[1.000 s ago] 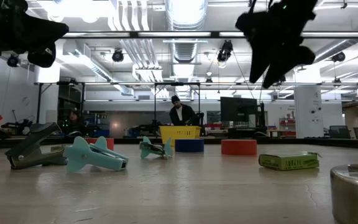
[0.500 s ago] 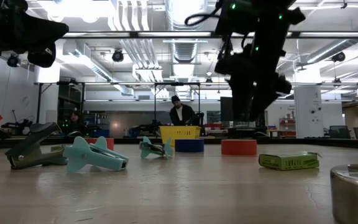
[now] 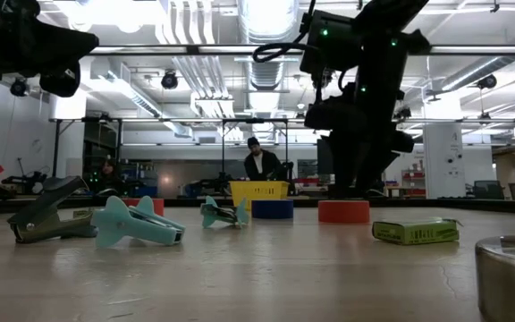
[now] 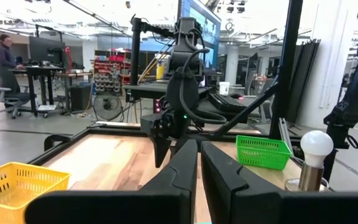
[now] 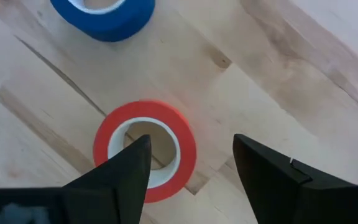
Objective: Pick and place Stapler, Stapler remover, tape
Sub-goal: Put the right red tape into the green bin
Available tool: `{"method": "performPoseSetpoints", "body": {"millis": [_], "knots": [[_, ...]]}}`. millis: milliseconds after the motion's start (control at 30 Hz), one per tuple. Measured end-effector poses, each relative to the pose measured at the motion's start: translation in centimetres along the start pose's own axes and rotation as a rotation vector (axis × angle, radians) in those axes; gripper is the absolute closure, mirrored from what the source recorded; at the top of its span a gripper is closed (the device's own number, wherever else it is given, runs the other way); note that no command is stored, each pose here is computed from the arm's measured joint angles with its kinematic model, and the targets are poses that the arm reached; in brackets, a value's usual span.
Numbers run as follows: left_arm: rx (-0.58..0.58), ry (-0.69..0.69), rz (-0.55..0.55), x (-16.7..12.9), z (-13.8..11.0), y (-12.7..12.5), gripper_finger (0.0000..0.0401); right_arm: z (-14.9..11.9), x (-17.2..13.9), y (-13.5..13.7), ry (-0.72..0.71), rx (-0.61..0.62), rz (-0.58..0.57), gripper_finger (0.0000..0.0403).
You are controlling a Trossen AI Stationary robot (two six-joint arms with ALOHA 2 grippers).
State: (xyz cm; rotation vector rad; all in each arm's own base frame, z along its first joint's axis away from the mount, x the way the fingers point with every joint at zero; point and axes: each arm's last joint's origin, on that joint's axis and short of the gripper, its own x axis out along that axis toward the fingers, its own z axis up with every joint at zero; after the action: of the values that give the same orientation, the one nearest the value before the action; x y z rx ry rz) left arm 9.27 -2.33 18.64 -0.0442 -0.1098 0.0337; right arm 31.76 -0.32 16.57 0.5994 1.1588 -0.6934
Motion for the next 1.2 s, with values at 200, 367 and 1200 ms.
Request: {"method": "performPoseSetpoints", "body": {"millis": [200, 367, 1200], "knots": [[0.000, 0.000, 0.000, 0.0, 0.0, 0.0, 0.0375, -0.1, 0.3, -0.1, -0.002, 0.008, 0.005, 0.0196], [0.000, 0.000, 0.000, 0.0, 0.0, 0.0, 0.0375, -0.5, 1.0, -0.1, -0.009, 0.023, 0.050, 0.0198], [0.000, 0.000, 0.000, 0.0, 0.0, 0.0, 0.0375, -1.6, 0.8, -0.4, 0.111, -0.094, 0.120, 0.0379]]}}
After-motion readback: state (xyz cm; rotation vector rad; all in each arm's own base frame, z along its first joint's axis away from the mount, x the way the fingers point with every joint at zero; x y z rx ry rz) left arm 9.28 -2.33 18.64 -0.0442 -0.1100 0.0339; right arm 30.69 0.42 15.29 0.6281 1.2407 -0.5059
